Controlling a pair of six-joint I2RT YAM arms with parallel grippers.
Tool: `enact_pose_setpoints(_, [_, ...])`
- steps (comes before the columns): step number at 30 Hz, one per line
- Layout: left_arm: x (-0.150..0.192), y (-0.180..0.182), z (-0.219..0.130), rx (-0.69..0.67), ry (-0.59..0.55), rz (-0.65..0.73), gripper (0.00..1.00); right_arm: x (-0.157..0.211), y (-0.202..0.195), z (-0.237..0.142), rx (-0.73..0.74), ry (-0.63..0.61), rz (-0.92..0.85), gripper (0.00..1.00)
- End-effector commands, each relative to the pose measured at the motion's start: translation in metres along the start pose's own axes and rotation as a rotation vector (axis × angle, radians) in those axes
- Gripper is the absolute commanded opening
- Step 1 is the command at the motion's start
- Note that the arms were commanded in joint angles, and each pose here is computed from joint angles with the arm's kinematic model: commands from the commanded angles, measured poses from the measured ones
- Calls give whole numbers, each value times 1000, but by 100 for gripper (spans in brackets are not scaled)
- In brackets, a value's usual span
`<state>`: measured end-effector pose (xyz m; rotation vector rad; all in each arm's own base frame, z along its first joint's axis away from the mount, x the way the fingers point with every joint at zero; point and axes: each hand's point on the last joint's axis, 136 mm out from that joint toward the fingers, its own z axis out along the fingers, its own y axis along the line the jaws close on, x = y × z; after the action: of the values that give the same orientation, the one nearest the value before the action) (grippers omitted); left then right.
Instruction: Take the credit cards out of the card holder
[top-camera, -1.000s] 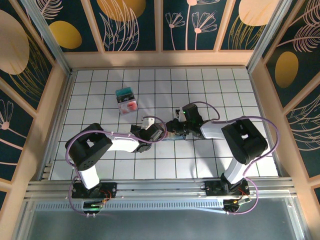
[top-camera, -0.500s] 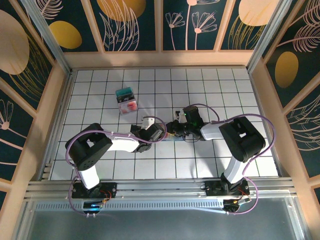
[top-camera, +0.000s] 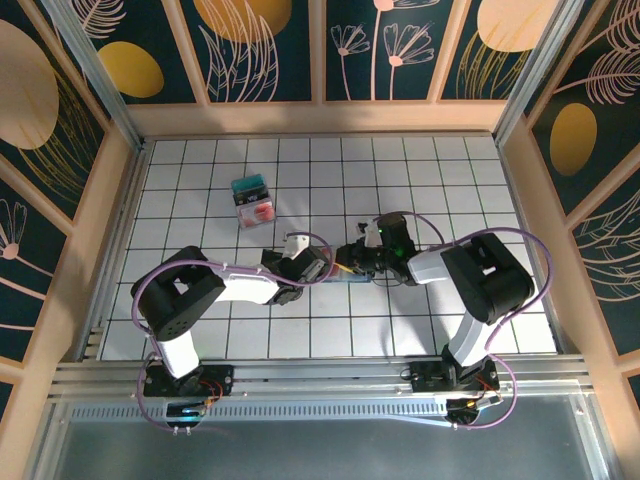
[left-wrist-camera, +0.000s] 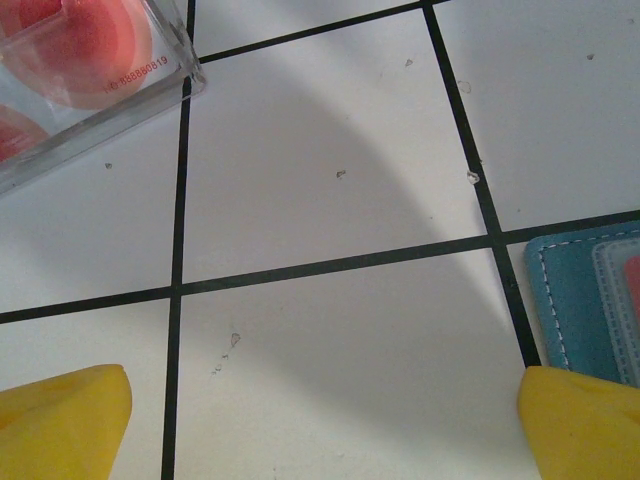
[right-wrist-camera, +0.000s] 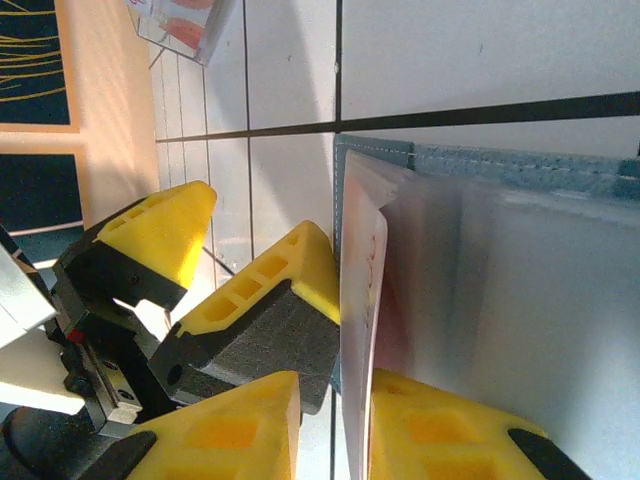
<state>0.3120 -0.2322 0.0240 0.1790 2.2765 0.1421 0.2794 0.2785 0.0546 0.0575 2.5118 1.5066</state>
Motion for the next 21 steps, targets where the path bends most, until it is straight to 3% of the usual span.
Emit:
enact_pose_setpoints(1, [19,2,4,-16,67,47,99,-6,16,-9,-58,-22,-36,22])
enact_pose_setpoints(14, [20,2,5,-22,71,51,99,-11,6,-17,-35,-45,-21,20])
enact_pose_setpoints(21, [21,3,5,-25,73,52,99,-13,1,-20,-5,-57,-22,8])
